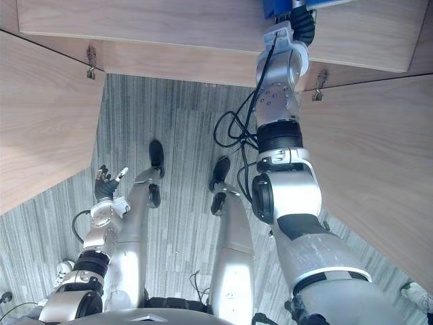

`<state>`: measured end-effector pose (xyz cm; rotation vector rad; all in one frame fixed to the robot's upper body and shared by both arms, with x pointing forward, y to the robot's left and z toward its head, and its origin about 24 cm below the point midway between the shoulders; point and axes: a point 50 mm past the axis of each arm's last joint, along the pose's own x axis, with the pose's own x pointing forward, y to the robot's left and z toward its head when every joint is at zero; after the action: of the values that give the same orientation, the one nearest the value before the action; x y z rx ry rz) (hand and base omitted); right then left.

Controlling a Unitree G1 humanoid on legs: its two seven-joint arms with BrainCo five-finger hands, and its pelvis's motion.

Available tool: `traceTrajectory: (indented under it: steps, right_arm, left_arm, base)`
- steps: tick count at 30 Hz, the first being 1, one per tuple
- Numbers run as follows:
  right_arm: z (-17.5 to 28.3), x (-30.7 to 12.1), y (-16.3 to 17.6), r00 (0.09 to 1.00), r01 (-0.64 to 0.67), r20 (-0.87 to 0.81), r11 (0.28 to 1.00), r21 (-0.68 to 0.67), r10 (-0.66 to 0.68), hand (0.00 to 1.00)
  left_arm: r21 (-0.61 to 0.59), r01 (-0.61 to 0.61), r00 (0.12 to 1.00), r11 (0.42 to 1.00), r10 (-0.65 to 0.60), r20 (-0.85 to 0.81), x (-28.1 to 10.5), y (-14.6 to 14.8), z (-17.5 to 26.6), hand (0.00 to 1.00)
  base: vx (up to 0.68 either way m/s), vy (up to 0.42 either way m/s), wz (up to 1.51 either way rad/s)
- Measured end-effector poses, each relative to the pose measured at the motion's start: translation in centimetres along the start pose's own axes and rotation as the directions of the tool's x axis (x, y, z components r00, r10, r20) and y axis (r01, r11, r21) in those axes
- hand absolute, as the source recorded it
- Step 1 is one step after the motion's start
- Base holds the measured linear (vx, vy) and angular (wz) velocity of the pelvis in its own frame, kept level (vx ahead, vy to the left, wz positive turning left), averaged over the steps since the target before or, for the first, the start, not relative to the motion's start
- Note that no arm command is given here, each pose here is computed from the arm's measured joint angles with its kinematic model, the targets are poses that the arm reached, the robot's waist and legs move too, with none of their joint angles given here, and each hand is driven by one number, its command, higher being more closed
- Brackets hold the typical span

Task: Walk over to the cabinet, pick up the folder, carry it to the office cabinet, place the folder inside the office cabinet, then close the office cabinet door

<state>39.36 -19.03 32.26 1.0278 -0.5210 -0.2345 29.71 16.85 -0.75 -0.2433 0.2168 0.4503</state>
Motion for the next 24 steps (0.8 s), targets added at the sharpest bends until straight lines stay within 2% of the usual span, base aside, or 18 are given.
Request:
traceTrajectory:
  steps: [11,16,19,24]
  right_arm:
    - [-0.2,-0.1,0.1,1.0,0.016,0.006,0.999,-0.038,-0.016,0.0]
    - [-0.5,-0.3,1.2,0.995,-0.092,0.01,0.974,-0.206,0.096,0.0]
    - [-0.6,-0.5,3.3,0.978,-0.199,-0.001,0.925,-0.323,0.21,0.0]
    - [-0.4,-0.4,5.6,0.961,-0.26,-0.005,0.892,-0.369,0.278,0.0]
  left_arm:
    - [-0.011,-0.003,1.0,1.0,0.003,-0.008,-0.1,-0.3,-0.1,0.0]
    - [-0.019,-0.004,1.0,1.0,0.004,-0.012,-0.1,-0.2,-0.2,0.0]
    - [-0.012,-0.005,1.0,1.0,0.005,-0.011,-0.1,0.1,-0.2,0.0]
    - [-0.009,0.012,1.0,1.0,-0.012,-0.011,-0.1,0.2,-0.3,0.0]
  base:
    - [0.0,0.0,0.0]
    - [0.0,0.0,0.0]
    - [0.0,0.0,0.0]
    - [0.0,-0.013,0.02]
